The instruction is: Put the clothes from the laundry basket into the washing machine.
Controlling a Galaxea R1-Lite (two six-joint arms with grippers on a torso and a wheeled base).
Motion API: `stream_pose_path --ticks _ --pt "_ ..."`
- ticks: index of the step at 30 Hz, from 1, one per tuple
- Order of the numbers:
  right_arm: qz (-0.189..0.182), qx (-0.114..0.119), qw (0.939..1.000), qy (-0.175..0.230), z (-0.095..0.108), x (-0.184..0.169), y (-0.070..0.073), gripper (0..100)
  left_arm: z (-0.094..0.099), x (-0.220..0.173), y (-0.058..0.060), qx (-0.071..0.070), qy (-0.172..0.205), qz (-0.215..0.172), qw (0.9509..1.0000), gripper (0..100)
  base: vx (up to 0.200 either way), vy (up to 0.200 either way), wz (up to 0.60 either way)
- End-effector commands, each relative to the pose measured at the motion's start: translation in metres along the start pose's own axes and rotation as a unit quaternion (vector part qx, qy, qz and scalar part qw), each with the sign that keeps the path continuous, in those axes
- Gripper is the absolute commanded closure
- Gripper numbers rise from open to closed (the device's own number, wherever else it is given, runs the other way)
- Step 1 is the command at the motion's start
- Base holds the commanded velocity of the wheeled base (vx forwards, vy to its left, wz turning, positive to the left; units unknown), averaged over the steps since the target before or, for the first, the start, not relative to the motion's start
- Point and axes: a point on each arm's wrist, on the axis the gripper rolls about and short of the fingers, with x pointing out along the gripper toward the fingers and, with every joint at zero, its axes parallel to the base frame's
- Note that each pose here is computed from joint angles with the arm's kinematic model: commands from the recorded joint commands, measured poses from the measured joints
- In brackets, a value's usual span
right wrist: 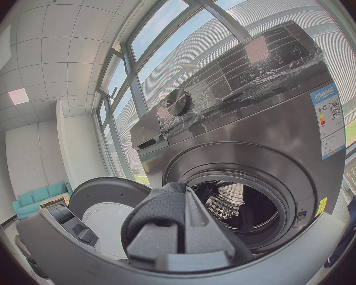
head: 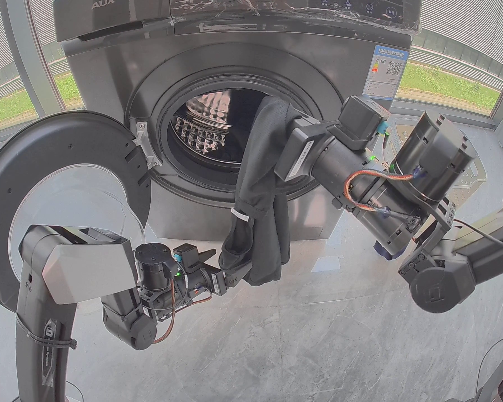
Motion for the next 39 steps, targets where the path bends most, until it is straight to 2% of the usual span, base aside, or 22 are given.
stream_pose_path --ticks 1,4,5,12,18,23,25,26,28,32,36,39 --pt "0.002 0.001 1.0000 0.001 -0.001 0.000 0.002 100 -0.006 0.009 0.006 0.000 -0.003 0.003 1.0000 0 0.000 0.000 0.00" --pt "0.005 0.002 1.0000 0.001 -0.002 0.000 0.004 100 -0.009 0.017 0.011 0.001 -0.010 0.008 0.9999 0 0.000 0.000 0.00" --pt "0.007 0.003 1.0000 0.001 -0.001 0.000 0.005 100 -0.009 0.018 0.013 0.001 -0.013 0.010 0.9999 100 0.000 0.000 0.00" --pt "0.012 0.006 0.9999 0.001 -0.001 -0.001 0.010 100 -0.010 0.026 0.019 0.003 -0.024 0.013 0.9996 100 0.000 0.000 0.00" --pt "0.013 0.007 0.9999 0.000 -0.001 -0.001 0.010 100 -0.002 0.034 0.020 0.006 -0.048 0.016 0.9987 100 0.000 0.000 0.00" --pt "0.000 0.002 0.9998 0.018 -0.007 -0.009 0.000 100 0.009 0.030 0.024 0.008 -0.060 0.028 0.9978 100 0.000 0.000 0.00" --pt "-0.026 -0.005 0.9986 0.046 -0.018 -0.022 -0.019 100 0.031 0.014 0.019 0.011 -0.073 0.029 0.9969 100 0.000 0.000 0.00" --pt "-0.026 -0.005 0.9985 0.047 -0.018 -0.023 -0.020 100 0.032 0.013 0.018 0.011 -0.073 0.029 0.9969 100 0.000 0.000 0.00" --pt "-0.048 -0.002 0.9971 0.060 -0.025 -0.034 -0.035 100 0.052 -0.009 0.012 0.013 -0.080 0.033 0.9961 100 0.000 0.000 0.00" --pt "-0.069 0.017 0.9950 0.070 -0.030 -0.052 -0.047 100 0.083 -0.044 0.004 0.020 -0.102 0.034 0.9940 100 0.000 0.000 0.00" --pt "-0.076 0.033 0.9935 0.078 -0.032 -0.070 -0.051 100 0.113 -0.077 -0.006 0.026 -0.135 0.037 0.9898 100 0.000 0.000 0.00" --pt "-0.084 0.037 0.9923 0.084 -0.035 -0.082 -0.054 100 0.126 -0.100 -0.016 0.031 -0.153 0.035 0.9872 100 0.000 0.000 0.00"
